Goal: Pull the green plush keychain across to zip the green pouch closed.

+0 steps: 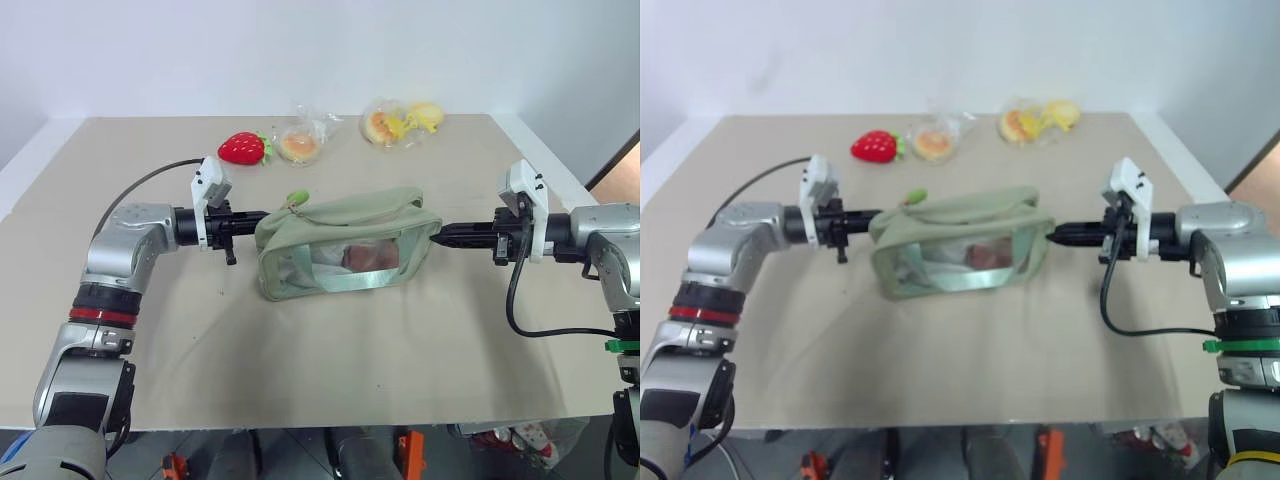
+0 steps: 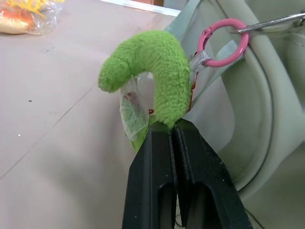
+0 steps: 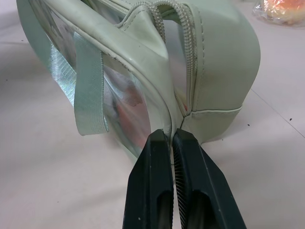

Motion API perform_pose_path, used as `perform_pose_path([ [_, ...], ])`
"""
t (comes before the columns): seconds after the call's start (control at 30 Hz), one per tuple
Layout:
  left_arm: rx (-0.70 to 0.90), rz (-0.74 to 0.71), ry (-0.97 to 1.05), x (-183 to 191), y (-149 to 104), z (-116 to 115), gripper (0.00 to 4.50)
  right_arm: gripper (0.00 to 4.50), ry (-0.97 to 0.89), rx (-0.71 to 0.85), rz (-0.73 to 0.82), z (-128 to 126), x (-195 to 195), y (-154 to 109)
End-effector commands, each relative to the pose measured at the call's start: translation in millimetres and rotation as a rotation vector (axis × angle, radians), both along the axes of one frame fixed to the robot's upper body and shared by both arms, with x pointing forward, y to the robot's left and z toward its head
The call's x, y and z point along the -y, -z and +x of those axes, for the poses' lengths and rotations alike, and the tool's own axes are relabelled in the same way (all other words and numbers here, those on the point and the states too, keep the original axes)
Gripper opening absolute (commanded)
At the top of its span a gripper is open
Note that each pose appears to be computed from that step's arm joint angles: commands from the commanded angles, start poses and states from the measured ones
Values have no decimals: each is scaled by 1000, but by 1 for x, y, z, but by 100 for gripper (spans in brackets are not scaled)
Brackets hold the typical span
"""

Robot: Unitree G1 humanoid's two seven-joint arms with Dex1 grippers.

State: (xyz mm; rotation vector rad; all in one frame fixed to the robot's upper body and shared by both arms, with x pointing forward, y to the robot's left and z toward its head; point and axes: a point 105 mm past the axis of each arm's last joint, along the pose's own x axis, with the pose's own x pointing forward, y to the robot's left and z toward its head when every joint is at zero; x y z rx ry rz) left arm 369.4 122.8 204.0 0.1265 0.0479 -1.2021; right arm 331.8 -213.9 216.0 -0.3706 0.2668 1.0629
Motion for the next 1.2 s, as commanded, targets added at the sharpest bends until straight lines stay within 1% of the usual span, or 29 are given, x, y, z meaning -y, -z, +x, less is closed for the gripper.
perform_pose_path([
  [0.03, 164, -69, -123, -2, -36, 20, 2, 0, -29, 58, 19, -1, -6, -14],
  [0.1, 235, -131, -225, -2, -56, 35, 2, 0, -29, 58, 18, 0, -6, -14],
  [0.2, 348, -202, -250, 1, -82, 37, 2, 0, -28, 60, 17, 0, -5, -14],
  [0.23, 382, -228, -232, 3, -90, 34, 2, 0, -28, 60, 17, 0, -5, -14],
  [0.33, 511, -273, -110, 15, -106, 11, 2, 0, -24, 62, 15, 1, -5, -14],
  [0.43, 599, -237, -27, 23, -108, -5, 2, 0, -25, 63, 15, 1, -5, -15],
  [0.57, 682, -110, 109, 33, -98, -26, 2, 0, -26, 63, 14, 2, -6, -14],
  [0.63, 693, -33, 183, 37, -90, -36, 2, 0, -27, 62, 14, 2, -6, -14],
  [0.73, 687, 70, 264, 39, -77, -45, 2, 0, -30, 62, 15, 3, -7, -14],
  [0.8, 687, 110, 286, 39, -73, -48, 2, 0, -33, 62, 17, 3, -9, -13],
  [0.87, 680, 118, 290, 40, -74, -49, 2, 0, -34, 62, 18, 4, -9, -12],
  [0.97, 654, 69, 226, 39, -86, -39, 92, 0, -35, 62, 23, 4, -11, -11],
  [1.0, 646, 55, 218, 39, -89, -37, 129, 0, -35, 61, 25, 4, -11, -11],
  [1.2, 633, 46, 228, 37, -95, -38, 331, 0, -36, 61, 31, 3, -12, -11],
])
